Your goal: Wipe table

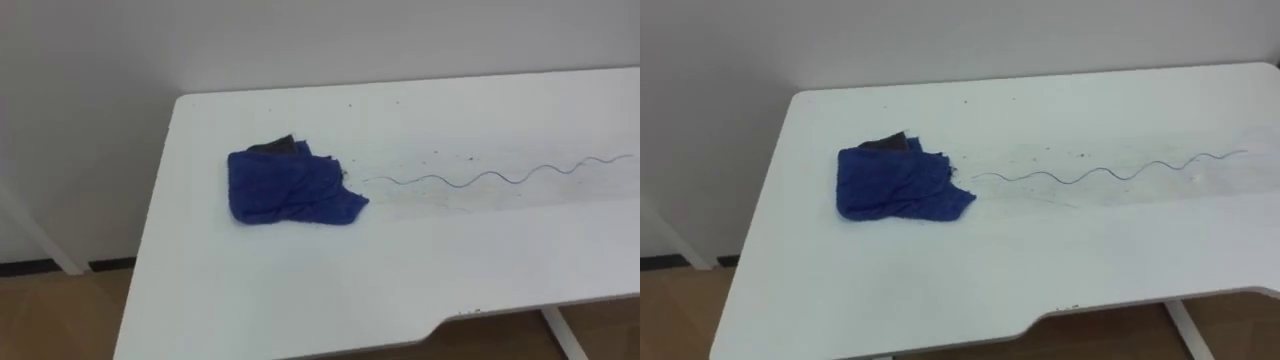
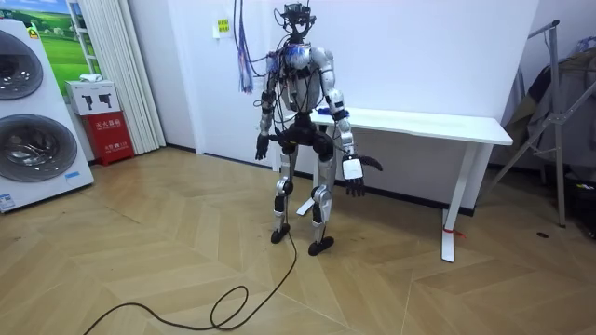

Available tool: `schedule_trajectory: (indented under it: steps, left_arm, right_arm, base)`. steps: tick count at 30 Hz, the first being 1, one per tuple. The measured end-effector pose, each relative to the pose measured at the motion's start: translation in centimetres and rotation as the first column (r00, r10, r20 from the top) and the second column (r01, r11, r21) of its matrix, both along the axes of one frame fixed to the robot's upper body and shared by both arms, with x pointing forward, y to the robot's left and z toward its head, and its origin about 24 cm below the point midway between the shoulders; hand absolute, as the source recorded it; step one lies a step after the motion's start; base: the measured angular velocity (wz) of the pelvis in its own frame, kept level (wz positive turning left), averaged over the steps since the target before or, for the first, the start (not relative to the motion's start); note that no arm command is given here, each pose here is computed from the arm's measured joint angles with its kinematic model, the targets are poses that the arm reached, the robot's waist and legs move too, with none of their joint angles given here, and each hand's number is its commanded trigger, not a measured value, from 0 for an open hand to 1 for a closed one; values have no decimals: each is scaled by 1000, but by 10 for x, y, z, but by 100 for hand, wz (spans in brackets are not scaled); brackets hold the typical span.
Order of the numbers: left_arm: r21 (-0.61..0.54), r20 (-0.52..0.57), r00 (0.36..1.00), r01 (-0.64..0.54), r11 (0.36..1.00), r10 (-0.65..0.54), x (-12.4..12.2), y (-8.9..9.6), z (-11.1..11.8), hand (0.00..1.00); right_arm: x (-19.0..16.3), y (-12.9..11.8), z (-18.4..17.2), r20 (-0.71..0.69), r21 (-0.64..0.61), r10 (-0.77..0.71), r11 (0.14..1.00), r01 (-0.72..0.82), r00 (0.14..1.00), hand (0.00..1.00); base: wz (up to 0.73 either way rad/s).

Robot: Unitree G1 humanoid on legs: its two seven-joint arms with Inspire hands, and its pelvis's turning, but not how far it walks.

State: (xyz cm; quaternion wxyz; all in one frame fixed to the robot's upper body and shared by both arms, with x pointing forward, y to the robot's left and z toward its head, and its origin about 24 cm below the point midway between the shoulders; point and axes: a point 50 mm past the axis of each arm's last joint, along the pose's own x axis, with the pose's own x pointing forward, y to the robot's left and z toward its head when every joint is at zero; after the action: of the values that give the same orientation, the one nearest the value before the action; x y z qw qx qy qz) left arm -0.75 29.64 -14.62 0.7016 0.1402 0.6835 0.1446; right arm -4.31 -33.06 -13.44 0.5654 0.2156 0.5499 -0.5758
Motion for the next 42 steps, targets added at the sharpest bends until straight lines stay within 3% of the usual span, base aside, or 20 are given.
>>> schedule_trajectory:
  steps: [4,11,14,17,19,21,22,24,33,42]
  left_arm:
    - [29,24,1000,14,999,-14,8,11,5,0]
    - [37,69,996,45,998,-47,19,12,6,0]
    - [39,81,994,64,997,-67,23,11,7,0]
    - [29,70,993,95,995,-96,24,8,5,0]
    - [20,70,991,115,993,-116,26,4,4,0]
    - [9,75,986,148,989,-148,32,-2,2,0]
    - [4,76,985,153,988,-153,32,-3,1,0]
    - [-16,73,979,193,981,-192,36,-12,-2,0]
    - [-38,67,959,280,959,-277,40,-25,-6,0]
    - [-51,96,942,327,944,-321,54,-35,-8,0]
  right_arm:
    - [34,-31,16,120,-155,-151,973,169,981,0]
    - [95,-58,46,214,-351,-117,917,188,970,0]
    - [134,-72,77,261,-493,4,860,130,965,0]
    - [183,-76,129,249,-718,256,696,0,934,0]
    - [212,-68,164,179,-849,410,524,-71,894,0]
    - [239,-49,207,82,-956,564,278,-95,822,0]
    - [244,-42,214,65,-968,597,231,-94,800,0]
    - [260,-17,235,-46,-993,687,45,-105,726,0]
    - [300,55,259,-257,-965,836,-246,-88,484,0]
    - [310,132,268,-549,-831,814,-556,-21,189,0]
  base:
    - [-27]
    - [-1]
    - [-2]
    - [-16]
    - [0]
    - [2]
    - [3]
    - [11]
    - [7]
    - [9]
